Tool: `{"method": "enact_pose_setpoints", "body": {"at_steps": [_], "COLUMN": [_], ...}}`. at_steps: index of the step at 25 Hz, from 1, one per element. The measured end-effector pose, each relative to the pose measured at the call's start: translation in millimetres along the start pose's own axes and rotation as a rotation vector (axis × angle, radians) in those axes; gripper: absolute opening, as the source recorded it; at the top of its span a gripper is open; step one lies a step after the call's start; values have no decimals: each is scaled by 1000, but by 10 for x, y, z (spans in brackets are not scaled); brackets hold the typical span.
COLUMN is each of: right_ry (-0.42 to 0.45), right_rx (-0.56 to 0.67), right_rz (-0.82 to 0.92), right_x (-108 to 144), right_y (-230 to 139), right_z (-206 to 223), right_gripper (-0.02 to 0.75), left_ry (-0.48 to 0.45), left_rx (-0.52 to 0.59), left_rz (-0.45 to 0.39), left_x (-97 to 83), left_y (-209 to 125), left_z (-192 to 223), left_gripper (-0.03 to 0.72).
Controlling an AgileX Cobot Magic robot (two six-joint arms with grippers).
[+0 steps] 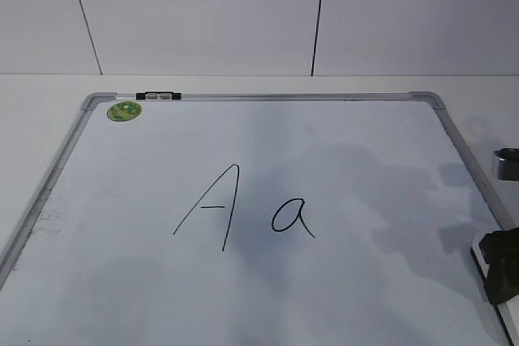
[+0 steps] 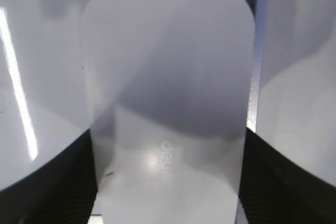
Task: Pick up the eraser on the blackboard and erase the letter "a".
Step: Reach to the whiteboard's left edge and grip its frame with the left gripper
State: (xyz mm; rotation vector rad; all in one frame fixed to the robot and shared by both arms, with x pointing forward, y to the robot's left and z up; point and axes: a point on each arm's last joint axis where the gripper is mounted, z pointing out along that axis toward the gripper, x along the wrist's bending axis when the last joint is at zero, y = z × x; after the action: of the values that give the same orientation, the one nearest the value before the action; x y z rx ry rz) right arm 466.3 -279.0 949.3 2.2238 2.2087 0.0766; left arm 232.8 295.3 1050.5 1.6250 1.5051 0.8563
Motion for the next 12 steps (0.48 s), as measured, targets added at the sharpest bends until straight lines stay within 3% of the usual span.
{"method": "enact_pose_setpoints", "body": {"at_steps": [12], "right_ry": [0], "right_rx": [0], "right_rz": [0], "right_x": [0], "right_y": [0], "right_z": [0], "right_gripper": [585], "left_ry": [0], "left_rx": [0], "left_rz": [0], "left_x": [0], "left_y": [0], "left_z": [0], "left_gripper": [235]}}
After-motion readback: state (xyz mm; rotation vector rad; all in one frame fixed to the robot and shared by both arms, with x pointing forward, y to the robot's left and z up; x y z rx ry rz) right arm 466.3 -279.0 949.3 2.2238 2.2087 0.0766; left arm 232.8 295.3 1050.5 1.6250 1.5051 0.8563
